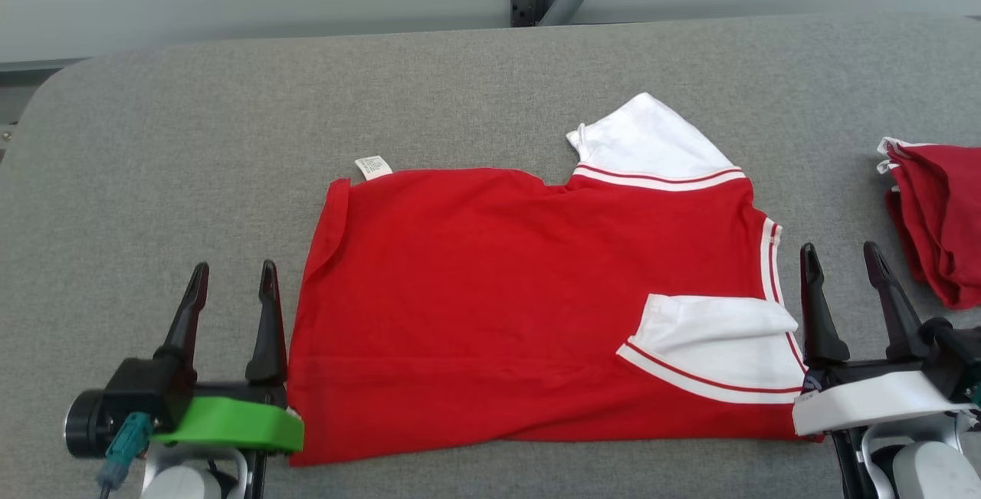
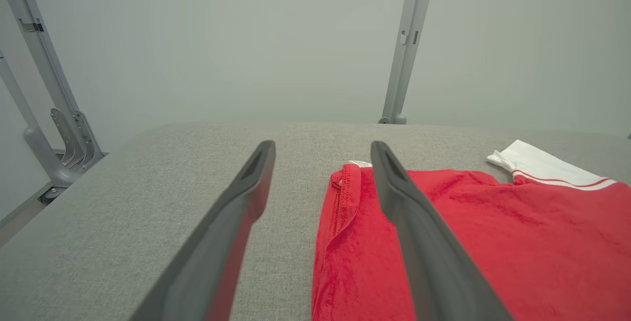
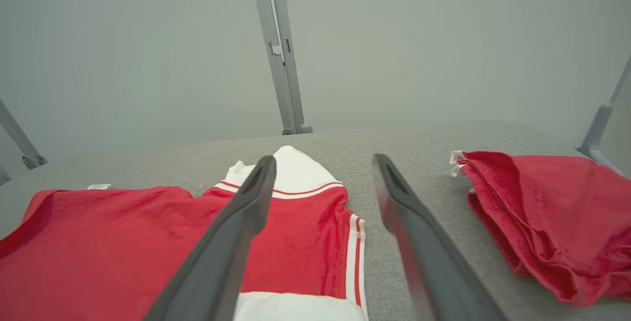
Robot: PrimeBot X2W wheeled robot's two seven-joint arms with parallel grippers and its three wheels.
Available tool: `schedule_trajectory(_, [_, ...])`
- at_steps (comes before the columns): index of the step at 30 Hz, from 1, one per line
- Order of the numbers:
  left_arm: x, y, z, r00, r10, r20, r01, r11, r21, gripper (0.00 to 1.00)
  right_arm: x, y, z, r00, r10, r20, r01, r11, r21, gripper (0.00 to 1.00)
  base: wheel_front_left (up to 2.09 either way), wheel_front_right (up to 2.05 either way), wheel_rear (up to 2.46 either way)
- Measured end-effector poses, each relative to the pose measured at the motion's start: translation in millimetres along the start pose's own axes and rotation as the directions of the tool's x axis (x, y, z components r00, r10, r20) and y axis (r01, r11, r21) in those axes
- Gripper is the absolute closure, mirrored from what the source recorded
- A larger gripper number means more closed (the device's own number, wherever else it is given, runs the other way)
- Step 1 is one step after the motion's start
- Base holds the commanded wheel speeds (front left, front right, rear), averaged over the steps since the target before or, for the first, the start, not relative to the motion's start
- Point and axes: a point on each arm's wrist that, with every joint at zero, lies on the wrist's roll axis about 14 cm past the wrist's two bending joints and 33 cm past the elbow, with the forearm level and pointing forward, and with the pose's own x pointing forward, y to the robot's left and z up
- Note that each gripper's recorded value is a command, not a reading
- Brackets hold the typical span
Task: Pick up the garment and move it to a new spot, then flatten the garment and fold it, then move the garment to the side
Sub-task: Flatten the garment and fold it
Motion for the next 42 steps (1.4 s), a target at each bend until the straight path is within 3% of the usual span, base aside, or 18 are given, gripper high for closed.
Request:
schedule_trajectory(8, [60.2, -35.3, 5.8, 0.989, -0.146, -0.031, 0.145, 0.989, -0.027, 0.0, 19.7, 2.3, -6.8, 1.0, 0.018, -0.008, -0.018, 1.0, 0.004, 0.0, 0.0, 0.0, 0.0])
schedule_trajectory(15, [98.3, -38.6, -48.9, 0.954, -0.186, -0.233, 0.183, 0.983, -0.031, 0.0, 31.5, -0.9, -29.2, 0.998, 0.01, -0.056, -0.009, 1.0, 0.02, 0.0, 0.0, 0.0, 0.0])
schedule_trajectory(24, [105.3, -31.9, -105.1, 0.9, -0.179, -0.398, 0.187, 0.982, -0.02, 0.0, 29.8, -17.6, -49.5, 0.994, -0.035, -0.106, 0.037, 0.999, 0.018, 0.0, 0.0, 0.0, 0.0])
schedule_trajectory(25, [104.7, -30.1, -109.1, 0.894, -0.176, -0.411, 0.185, 0.983, -0.019, 0.09, 30.5, -18.7, -50.4, 0.993, -0.038, -0.108, 0.04, 0.999, 0.017, 0.0, 0.0, 0.0, 0.0])
schedule_trajectory(26, [104.3, -28.0, -111.7, 0.891, -0.172, -0.42, 0.183, 0.983, -0.015, 0.33, 31.8, -19.1, -50.5, 0.994, -0.038, -0.107, 0.04, 0.999, 0.017, 0.0, 0.0, 0.0, 0.0])
schedule_trajectory(28, [104.4, -24.0, -113.0, 0.89, -0.163, -0.426, 0.177, 0.984, -0.007, 0.98, 34.3, -20.0, -50.7, 0.994, -0.038, -0.106, 0.04, 0.999, 0.018, 0.0, 0.0, 0.0, 0.0])
schedule_trajectory(34, [112.5, -18.4, -104.0, 0.91, -0.146, -0.388, 0.163, 0.987, 0.011, 1.0, 55.1, -29.1, -37.3, 0.997, -0.039, -0.061, 0.04, 0.999, 0.004, 0.0, 0.0, 0.0, 0.0])
schedule_trajectory(42, [122.5, -22.0, -94.9, 0.922, -0.159, -0.354, 0.176, 0.984, 0.016, 1.0, 117.2, -46.3, -19.5, 0.999, -0.025, -0.03, 0.024, 0.999, -0.04, 0.0, 0.0, 0.0, 0.0])
